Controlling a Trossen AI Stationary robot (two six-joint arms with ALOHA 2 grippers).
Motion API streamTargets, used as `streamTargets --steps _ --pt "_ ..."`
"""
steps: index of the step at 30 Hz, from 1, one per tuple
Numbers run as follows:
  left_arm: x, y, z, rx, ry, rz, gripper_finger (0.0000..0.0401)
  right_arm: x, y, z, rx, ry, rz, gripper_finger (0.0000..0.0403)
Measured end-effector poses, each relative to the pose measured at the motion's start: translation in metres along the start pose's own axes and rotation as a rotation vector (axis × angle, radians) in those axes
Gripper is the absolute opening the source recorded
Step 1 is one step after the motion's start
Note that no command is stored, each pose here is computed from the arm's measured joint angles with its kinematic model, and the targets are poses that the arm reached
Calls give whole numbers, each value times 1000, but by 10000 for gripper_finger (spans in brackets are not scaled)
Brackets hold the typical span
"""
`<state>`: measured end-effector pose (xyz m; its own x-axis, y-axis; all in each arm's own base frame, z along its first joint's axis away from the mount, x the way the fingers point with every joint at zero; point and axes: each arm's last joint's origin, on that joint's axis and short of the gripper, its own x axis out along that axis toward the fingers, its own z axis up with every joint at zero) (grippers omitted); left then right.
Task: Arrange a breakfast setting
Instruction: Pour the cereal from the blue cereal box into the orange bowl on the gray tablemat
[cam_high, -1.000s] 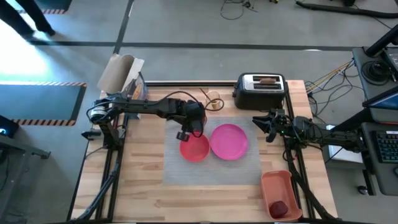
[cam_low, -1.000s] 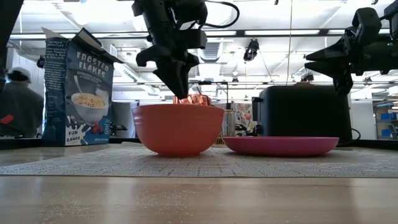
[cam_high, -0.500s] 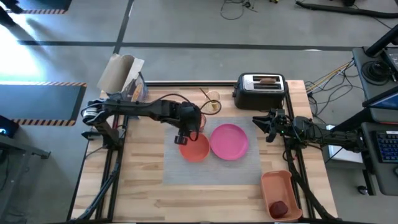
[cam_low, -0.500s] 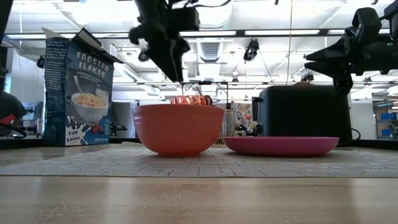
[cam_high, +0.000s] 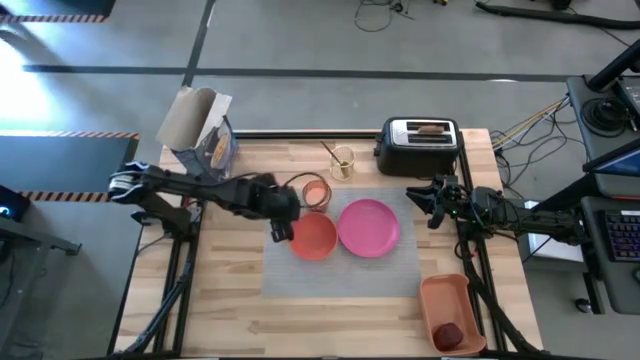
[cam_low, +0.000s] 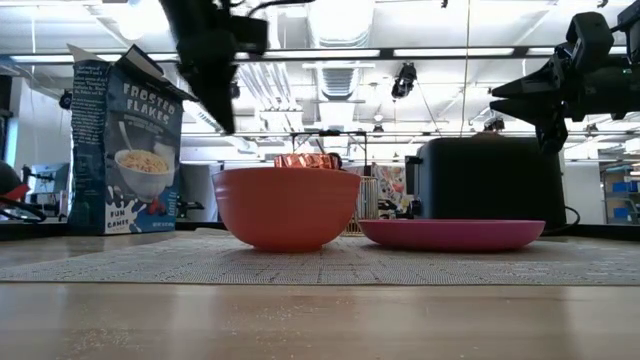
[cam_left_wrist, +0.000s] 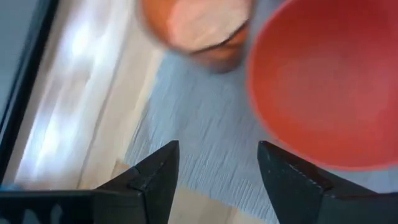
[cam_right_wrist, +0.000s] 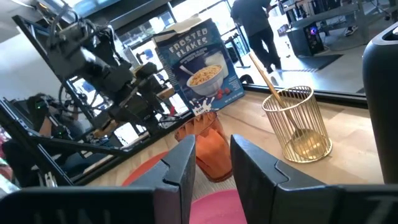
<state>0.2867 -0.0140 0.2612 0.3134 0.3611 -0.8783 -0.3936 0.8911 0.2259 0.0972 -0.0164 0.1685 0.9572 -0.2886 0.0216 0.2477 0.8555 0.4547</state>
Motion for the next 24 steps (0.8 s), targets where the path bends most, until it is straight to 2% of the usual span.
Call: streamTargets --steps 5,11,14,20,24 --pt "-3 4 -30 -236 -66 114 222 0 0 0 0 0 0 91" --pt "10 9 -66 -589 -83 157 239 0 0 0 0 0 0 91" --pt "19 12 -81 -713 -106 210 246 0 0 0 0 0 0 91" --pt "27 19 -101 -828 -124 262 257 0 0 0 0 0 0 91" --pt "25 25 -108 -861 -125 321 259 0 0 0 0 0 0 91"
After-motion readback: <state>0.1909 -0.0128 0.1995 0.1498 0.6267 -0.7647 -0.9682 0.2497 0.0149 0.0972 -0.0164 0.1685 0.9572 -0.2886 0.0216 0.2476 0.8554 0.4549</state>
